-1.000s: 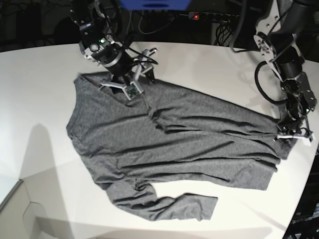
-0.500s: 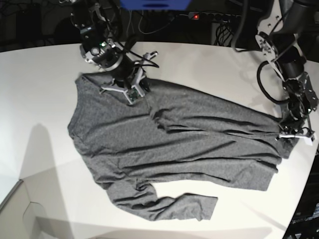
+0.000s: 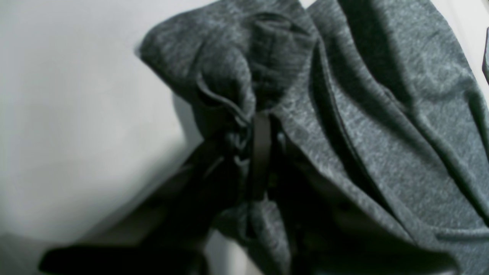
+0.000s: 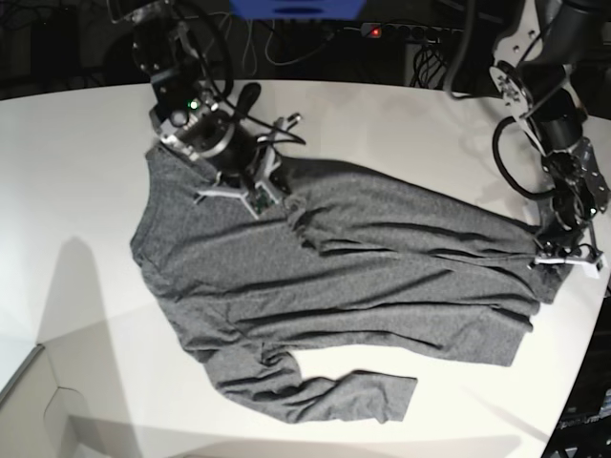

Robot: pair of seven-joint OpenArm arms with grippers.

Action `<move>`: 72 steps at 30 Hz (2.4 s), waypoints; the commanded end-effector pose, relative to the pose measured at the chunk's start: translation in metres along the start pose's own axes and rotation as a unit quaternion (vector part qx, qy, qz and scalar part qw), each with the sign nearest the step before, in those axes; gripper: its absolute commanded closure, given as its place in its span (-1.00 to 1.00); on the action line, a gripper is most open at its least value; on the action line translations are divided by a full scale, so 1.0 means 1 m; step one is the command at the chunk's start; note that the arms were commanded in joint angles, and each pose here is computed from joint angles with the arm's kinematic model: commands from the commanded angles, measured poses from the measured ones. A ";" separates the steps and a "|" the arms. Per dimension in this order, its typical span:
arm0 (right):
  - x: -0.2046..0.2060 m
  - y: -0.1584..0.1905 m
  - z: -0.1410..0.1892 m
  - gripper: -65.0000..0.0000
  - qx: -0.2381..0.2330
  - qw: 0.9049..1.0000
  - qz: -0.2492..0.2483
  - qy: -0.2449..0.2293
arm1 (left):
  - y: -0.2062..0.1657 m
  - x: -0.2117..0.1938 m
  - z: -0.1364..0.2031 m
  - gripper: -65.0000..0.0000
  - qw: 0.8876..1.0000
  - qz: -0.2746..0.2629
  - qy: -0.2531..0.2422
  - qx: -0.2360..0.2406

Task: Layout the t-shirt on the table in an organized manner, then fold the t-shirt properly
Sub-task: 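Grasp the collar edge with the right gripper near the neckline, then hold the shirt with the left gripper and lift the collar with the right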

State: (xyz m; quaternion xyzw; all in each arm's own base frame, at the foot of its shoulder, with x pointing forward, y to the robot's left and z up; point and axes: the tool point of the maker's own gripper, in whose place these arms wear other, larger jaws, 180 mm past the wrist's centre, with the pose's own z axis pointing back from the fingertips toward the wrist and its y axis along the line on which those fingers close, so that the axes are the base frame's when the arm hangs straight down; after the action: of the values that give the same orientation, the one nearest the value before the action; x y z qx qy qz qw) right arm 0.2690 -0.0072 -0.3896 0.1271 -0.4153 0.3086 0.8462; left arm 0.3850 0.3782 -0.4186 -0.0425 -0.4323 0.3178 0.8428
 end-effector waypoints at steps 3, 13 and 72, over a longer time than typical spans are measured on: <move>0.028 -0.012 -0.002 1.00 -0.007 0.999 0.013 -0.032 | 0.000 0.032 0.004 1.00 0.999 -0.006 -0.036 -0.001; 0.026 -0.022 -0.013 1.00 -0.009 1.000 0.016 -0.021 | -0.006 0.041 0.003 1.00 0.999 -0.003 -0.045 -0.006; -0.012 0.039 -0.007 1.00 0.070 0.996 0.011 0.061 | -0.010 0.046 0.002 1.00 0.999 -0.001 -0.049 -0.009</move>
State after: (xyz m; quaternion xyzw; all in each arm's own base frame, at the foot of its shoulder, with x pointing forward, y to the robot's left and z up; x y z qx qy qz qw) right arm 0.2352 0.0170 -0.4178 0.1566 -0.3182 0.3502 0.8669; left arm 0.3937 0.3822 -0.4083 -0.0407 -0.4414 0.3176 0.8383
